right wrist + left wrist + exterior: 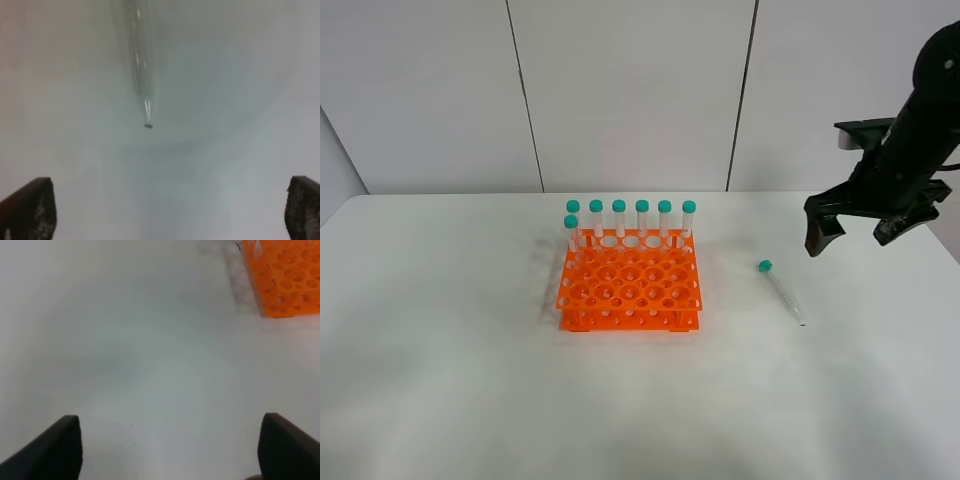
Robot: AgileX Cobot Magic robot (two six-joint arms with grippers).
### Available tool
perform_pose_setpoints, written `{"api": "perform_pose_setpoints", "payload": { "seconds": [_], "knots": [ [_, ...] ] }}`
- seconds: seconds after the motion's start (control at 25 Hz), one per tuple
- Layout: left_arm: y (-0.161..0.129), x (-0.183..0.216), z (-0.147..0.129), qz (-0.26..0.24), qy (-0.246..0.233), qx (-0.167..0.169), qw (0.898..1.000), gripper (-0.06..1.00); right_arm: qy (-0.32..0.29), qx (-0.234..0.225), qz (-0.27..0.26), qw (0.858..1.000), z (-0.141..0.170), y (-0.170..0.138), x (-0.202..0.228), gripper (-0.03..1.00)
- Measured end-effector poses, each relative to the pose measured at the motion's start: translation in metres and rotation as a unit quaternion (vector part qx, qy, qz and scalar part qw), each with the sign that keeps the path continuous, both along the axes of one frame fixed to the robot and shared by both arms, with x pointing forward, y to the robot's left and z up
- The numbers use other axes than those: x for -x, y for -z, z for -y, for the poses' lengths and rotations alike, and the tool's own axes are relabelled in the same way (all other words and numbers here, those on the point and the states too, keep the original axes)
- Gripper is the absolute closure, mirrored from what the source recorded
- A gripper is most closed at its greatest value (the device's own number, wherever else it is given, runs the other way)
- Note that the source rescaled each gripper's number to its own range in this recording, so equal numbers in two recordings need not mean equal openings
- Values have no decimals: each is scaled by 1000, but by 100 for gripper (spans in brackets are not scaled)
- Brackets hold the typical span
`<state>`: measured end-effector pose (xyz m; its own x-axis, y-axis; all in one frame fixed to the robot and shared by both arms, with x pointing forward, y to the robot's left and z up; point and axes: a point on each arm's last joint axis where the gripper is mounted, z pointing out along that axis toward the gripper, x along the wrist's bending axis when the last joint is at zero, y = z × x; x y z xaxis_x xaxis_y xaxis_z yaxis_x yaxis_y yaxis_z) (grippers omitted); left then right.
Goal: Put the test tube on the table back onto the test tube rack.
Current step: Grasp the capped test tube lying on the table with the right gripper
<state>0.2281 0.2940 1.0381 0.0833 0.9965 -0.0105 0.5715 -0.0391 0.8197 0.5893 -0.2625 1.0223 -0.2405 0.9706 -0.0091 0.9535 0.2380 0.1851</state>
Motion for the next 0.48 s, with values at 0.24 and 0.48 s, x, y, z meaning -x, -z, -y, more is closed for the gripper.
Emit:
{"api": "perform_pose_setpoints", "payload": {
  "seconds": [0.24,0.48],
  "knots": [
    [0,0,0,0,0,0,1000,-6,-16,1,-15,1000,-11,17,-10,-3],
    [0,0,0,0,0,0,1000,-6,10,1,-5,1000,7,18,-14,-3]
  ]
}}
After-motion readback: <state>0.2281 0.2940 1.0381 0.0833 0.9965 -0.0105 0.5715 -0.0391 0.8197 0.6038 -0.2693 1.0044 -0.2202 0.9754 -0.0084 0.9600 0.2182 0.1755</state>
